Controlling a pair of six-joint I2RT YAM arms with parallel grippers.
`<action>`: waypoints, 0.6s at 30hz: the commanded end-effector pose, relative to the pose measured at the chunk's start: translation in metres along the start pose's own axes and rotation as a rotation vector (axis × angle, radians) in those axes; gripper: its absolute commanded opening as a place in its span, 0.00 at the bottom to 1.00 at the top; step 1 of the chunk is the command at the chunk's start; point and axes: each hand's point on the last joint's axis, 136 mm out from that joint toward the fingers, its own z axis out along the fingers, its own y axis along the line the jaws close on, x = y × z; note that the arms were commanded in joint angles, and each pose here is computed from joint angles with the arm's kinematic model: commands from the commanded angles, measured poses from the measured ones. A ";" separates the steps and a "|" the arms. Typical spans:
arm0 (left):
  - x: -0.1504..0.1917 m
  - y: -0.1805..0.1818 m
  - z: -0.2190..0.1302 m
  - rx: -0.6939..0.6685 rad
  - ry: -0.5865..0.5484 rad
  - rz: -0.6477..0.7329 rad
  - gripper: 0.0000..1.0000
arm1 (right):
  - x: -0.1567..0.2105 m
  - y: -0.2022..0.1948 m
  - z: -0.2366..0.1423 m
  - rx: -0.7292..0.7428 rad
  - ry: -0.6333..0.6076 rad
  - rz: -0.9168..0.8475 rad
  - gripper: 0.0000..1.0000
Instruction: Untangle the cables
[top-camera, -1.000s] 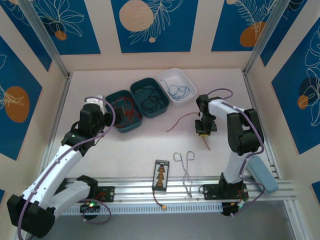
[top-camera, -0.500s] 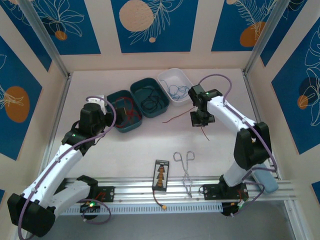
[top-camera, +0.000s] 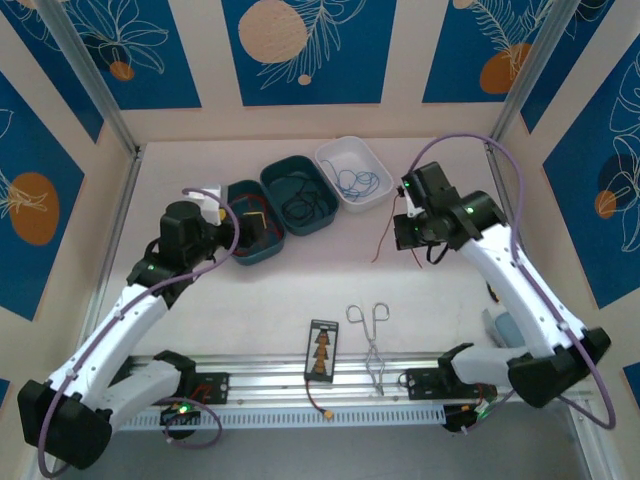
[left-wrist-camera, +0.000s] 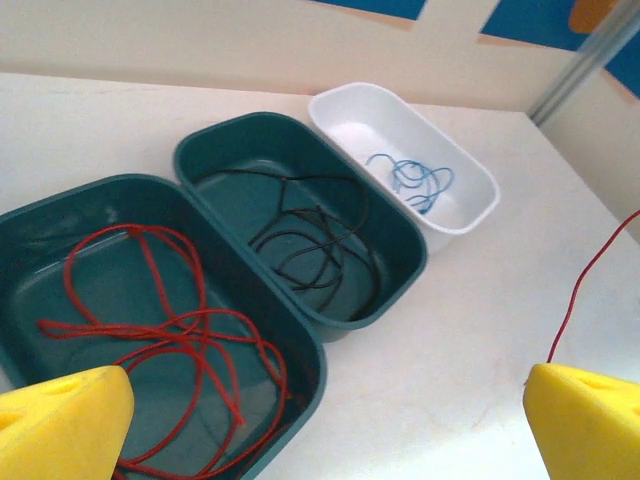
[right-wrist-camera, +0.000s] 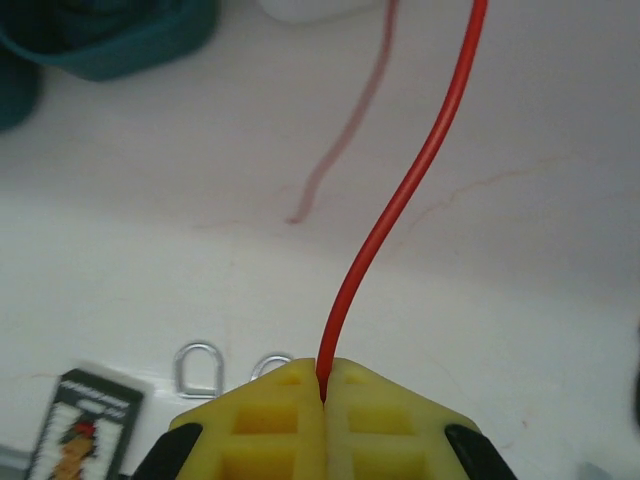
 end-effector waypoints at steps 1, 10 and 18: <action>0.000 -0.022 0.007 0.142 0.000 0.021 1.00 | -0.010 0.034 -0.033 -0.222 -0.109 -0.045 0.00; 0.016 -0.056 0.022 0.369 0.093 0.020 1.00 | -0.035 0.095 -0.087 -0.580 -0.273 -0.153 0.00; 0.041 -0.058 0.027 0.431 0.093 -0.012 0.93 | -0.055 0.133 -0.098 -0.757 -0.301 -0.199 0.00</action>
